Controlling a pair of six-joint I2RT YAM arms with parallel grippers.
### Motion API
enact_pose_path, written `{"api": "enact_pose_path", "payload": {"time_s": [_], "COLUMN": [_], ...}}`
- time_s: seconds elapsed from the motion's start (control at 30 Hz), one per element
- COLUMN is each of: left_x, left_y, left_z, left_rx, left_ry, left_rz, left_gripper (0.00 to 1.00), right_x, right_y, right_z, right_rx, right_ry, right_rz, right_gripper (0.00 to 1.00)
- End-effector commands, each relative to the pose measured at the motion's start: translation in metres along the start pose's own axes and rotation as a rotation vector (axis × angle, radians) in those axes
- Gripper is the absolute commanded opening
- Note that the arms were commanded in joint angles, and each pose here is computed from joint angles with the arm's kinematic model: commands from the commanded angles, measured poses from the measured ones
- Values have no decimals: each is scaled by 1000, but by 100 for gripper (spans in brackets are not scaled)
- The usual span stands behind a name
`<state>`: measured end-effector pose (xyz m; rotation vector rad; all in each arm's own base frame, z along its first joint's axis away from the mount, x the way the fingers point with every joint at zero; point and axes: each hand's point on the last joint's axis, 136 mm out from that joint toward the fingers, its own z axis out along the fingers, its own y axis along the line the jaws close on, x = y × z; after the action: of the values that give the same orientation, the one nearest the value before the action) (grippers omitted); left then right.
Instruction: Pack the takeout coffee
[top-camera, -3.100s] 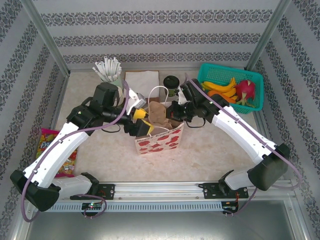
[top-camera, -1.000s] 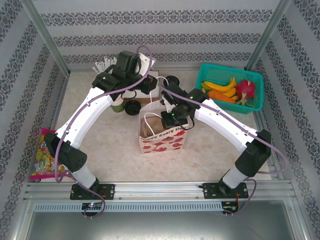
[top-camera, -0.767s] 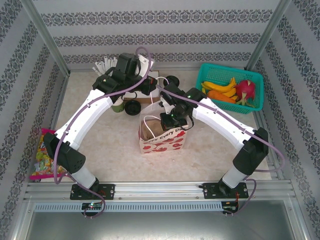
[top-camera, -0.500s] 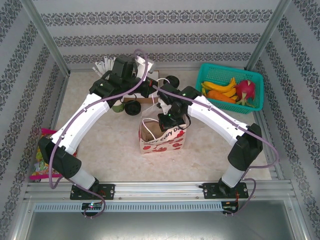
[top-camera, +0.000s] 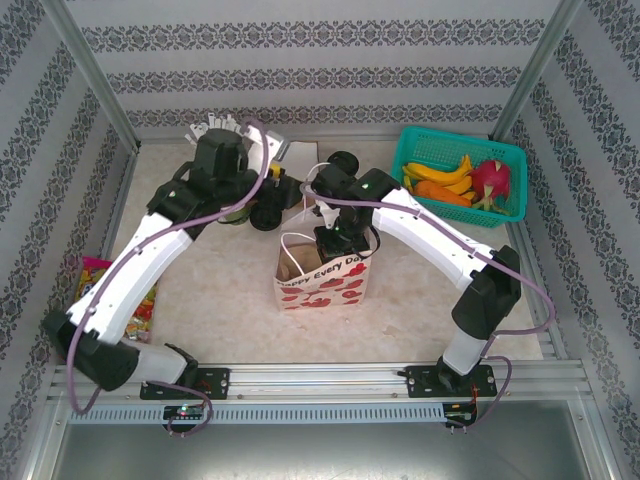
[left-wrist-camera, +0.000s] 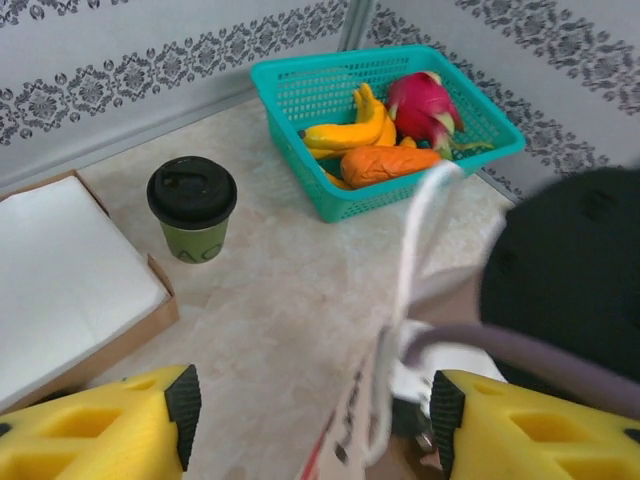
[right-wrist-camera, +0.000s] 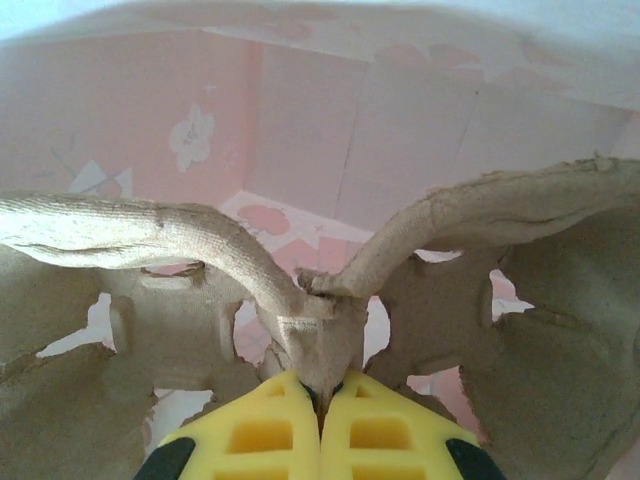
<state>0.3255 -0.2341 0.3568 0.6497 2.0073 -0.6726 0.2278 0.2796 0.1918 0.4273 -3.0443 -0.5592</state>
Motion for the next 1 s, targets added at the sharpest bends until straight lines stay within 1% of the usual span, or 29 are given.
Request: {"api": "enact_pose_path", "payload": {"time_s": [0.0,0.17,0.3,0.37,0.53,0.63,0.7,0.73,0.8,0.87,0.97], "left_x": [18,52,66,71,88,89,87,85,82,81,86], "left_y": [-31,-46,-56,-60,-54,-53,-54,-57,-63,-66,-63], "left_z": [-27,-45,-58,-59,-62,-69,-68,-65,-59,-53,-47], "left_rx": [110,171,200,206,124,91,97,116,152,166,142], "left_ry": [26,95,128,163,262,273,267,266,271,286,324], "left_rz": [22,-36,-105,-166,-351,-422,-453,-461,-463,-451,-452], "left_gripper": [68,69,72,72,68,69,69,66,58,53,52], "right_x": [-5,-9,-10,-12,-12,-13,-12,-13,-14,-14,-14], "right_y": [-2,-1,-2,-2,-3,-1,0,0,-1,0,1], "right_z": [4,2,0,-1,1,1,1,2,2,3,2], "right_rx": [17,15,24,27,33,28,29,32,36,40,39], "right_ry": [5,-17,-28,-38,-47,-53,-53,-54,-57,-60,-67], "right_rz": [34,38,43,44,54,53,49,49,46,44,39], "right_gripper": [0,0,0,0,0,0,0,0,0,0,0]}}
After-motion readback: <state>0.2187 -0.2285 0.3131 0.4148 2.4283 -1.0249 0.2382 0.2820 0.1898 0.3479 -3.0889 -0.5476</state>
